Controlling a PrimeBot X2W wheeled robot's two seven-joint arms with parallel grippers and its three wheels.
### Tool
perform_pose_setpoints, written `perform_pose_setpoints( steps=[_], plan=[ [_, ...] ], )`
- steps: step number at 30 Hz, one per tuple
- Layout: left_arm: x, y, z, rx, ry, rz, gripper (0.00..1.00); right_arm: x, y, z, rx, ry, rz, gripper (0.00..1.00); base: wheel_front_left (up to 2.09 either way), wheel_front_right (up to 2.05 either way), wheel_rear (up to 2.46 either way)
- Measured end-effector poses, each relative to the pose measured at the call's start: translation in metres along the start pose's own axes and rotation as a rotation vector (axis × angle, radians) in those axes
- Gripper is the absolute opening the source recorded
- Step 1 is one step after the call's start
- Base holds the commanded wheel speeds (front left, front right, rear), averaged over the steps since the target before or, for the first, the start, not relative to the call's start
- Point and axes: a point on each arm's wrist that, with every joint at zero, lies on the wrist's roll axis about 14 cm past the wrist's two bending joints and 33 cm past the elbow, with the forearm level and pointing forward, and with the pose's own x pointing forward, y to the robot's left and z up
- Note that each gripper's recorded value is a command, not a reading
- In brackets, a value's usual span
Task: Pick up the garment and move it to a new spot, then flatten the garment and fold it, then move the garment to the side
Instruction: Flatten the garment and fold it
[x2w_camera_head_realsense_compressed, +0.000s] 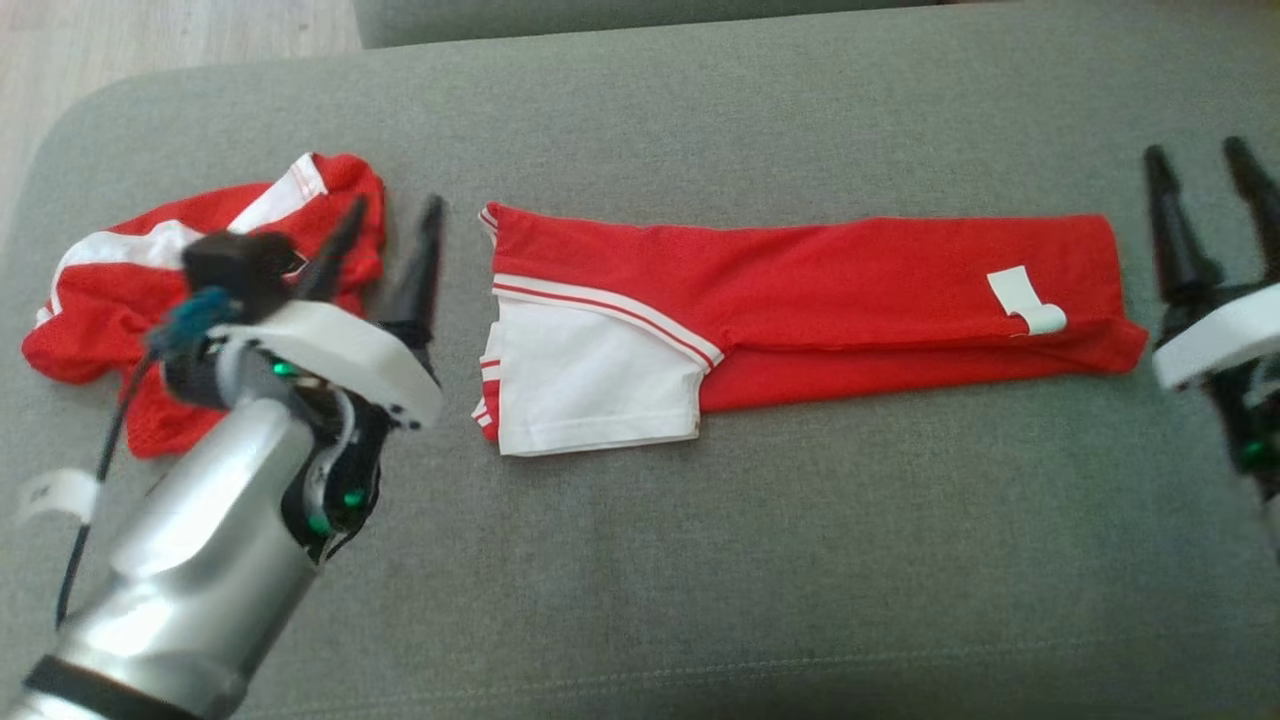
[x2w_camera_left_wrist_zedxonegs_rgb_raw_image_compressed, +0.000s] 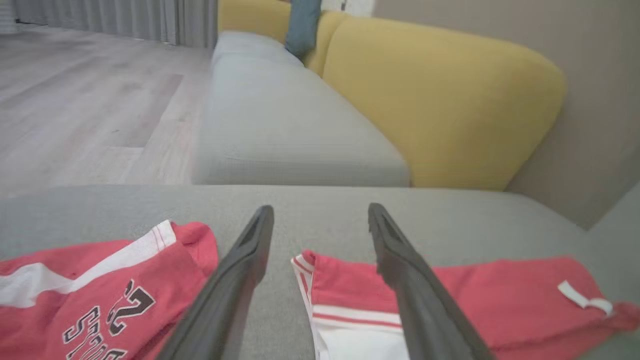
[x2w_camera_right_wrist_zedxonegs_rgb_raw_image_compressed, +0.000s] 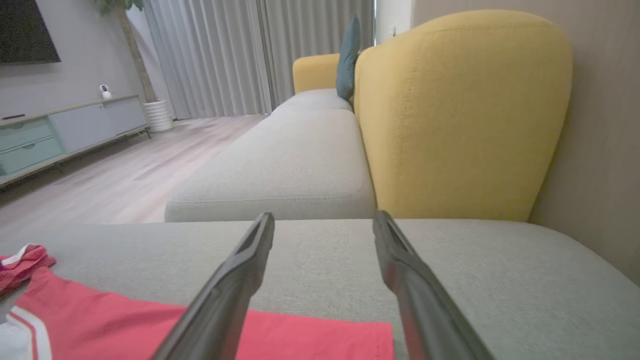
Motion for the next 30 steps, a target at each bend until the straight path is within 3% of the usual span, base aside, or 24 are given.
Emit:
perform_pose_setpoints(
  steps=[3, 7, 11, 16, 25, 30],
  plan=[
    [-0.004, 0.013, 0.020, -0.072, -0.087, 0.096, 1.00, -0.005, 0.014, -0.002, -0.006, -0.047, 0.013, 1.00, 0.00, 0.00, 0.00],
    [-0.020, 0.018, 0.051, -0.083, -0.246, 0.179, 1.00, -0.013, 0.027, -0.001, 0.024, -0.106, -0.005, 1.00, 0.00, 0.00, 0.00],
    [-0.042, 0.012, 0.027, -0.107, -0.236, 0.214, 1.00, -0.023, 0.043, 0.005, 0.006, -0.173, -0.018, 1.00, 0.00, 0.00, 0.00],
    [-0.059, 0.014, 0.004, -0.123, -0.208, 0.232, 1.00, -0.043, 0.061, -0.033, 0.018, -0.102, -0.040, 1.00, 0.00, 0.00, 0.00],
    [-0.058, 0.024, -0.002, -0.102, -0.202, 0.228, 1.00, -0.037, 0.054, -0.041, 0.003, -0.083, -0.065, 1.00, 0.00, 0.00, 0.00],
    [-0.057, 0.026, -0.020, -0.102, -0.152, 0.218, 1.00, -0.033, 0.022, -0.068, 0.051, 0.014, -0.185, 1.00, 0.00, 0.00, 0.00]
  ],
)
